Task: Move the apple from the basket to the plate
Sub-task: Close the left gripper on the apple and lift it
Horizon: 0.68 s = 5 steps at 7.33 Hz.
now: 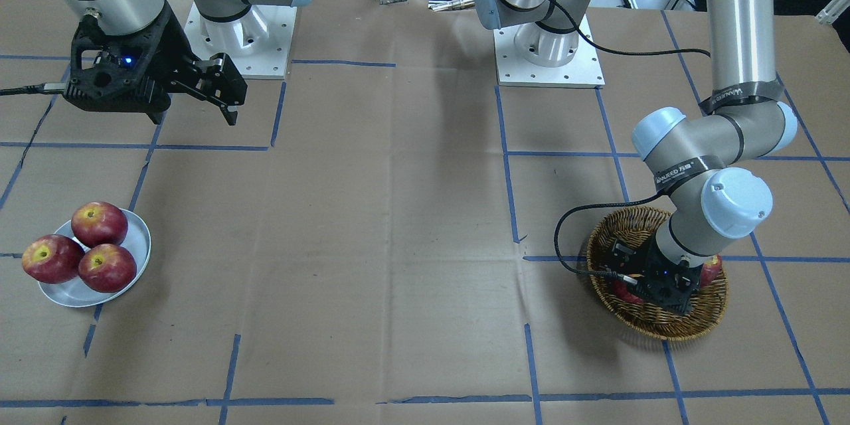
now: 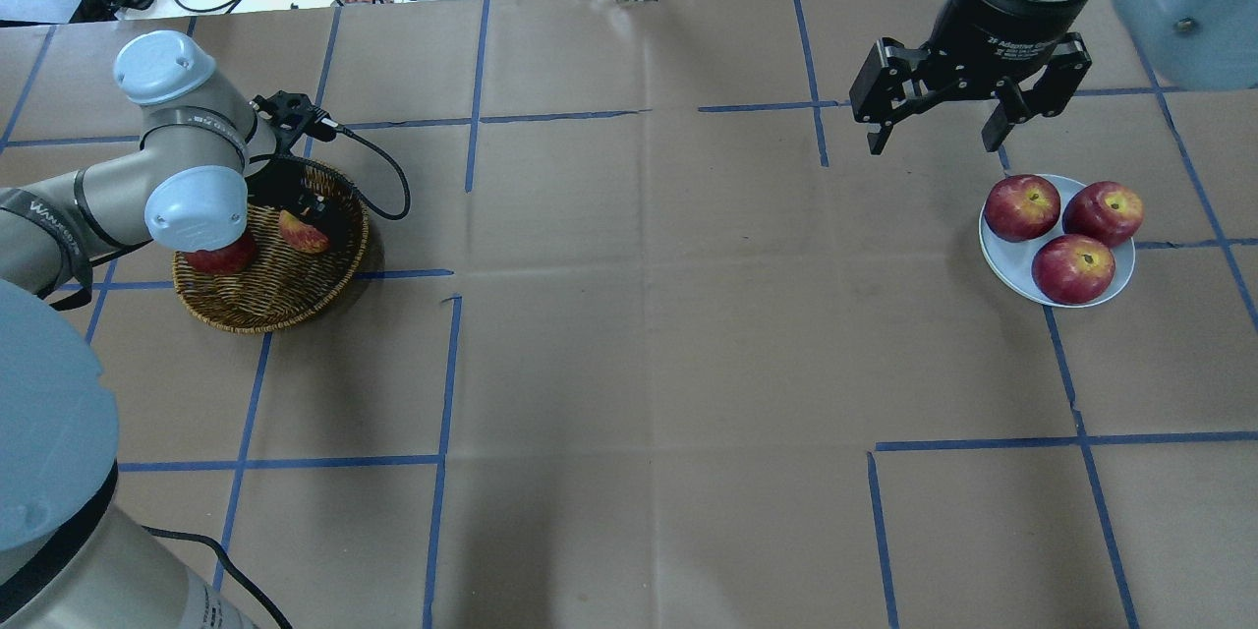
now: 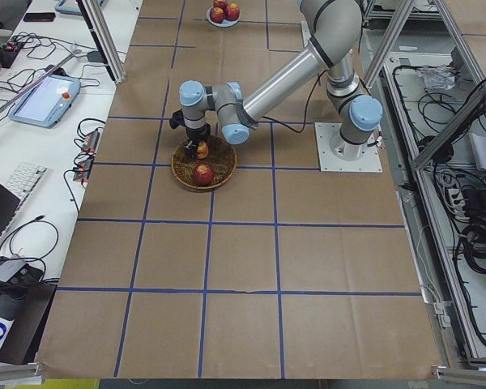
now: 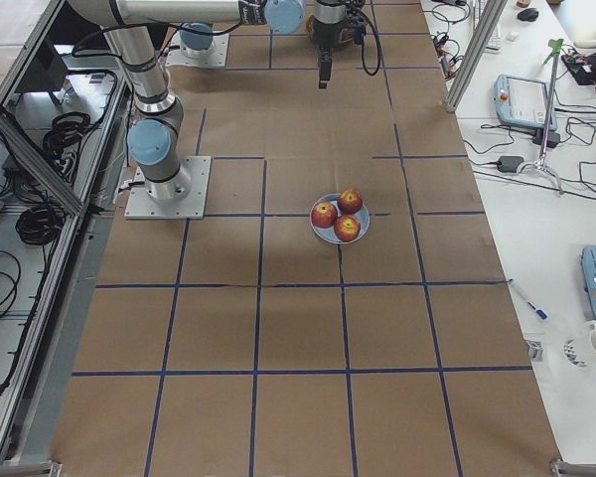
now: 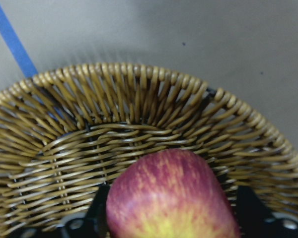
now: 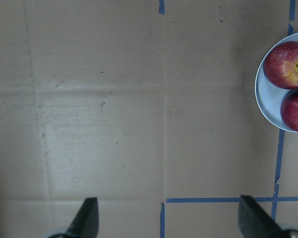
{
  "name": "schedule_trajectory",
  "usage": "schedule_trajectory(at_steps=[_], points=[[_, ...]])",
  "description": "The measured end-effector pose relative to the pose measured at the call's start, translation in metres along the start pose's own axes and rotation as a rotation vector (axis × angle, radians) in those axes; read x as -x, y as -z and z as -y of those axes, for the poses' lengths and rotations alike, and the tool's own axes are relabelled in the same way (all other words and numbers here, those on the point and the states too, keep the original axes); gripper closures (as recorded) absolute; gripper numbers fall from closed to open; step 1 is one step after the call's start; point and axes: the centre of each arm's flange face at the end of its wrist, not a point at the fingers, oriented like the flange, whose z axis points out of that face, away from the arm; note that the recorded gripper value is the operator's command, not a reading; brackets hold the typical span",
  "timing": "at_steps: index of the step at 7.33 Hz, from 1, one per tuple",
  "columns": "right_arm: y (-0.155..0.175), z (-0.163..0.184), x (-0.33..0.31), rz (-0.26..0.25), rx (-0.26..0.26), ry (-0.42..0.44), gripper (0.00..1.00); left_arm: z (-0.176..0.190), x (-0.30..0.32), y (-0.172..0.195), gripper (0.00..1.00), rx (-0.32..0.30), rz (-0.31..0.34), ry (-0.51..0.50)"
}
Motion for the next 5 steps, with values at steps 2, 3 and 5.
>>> schedule_trajectory(at_steps=[2, 3, 5], points=[[0.000, 0.000, 0.000, 0.000, -0.001, 0.000, 0.00, 0.002, 0.002, 0.003, 0.42, -0.007, 0.005, -0.038], [0.000, 0.000, 0.000, 0.000, -0.001, 0.000, 0.00, 0.003, 0.003, 0.007, 0.42, -0.015, 0.012, -0.043], [0.000, 0.000, 0.000, 0.000, -0.001, 0.000, 0.00, 0.008, 0.007, 0.035, 0.40, -0.055, 0.049, -0.035]])
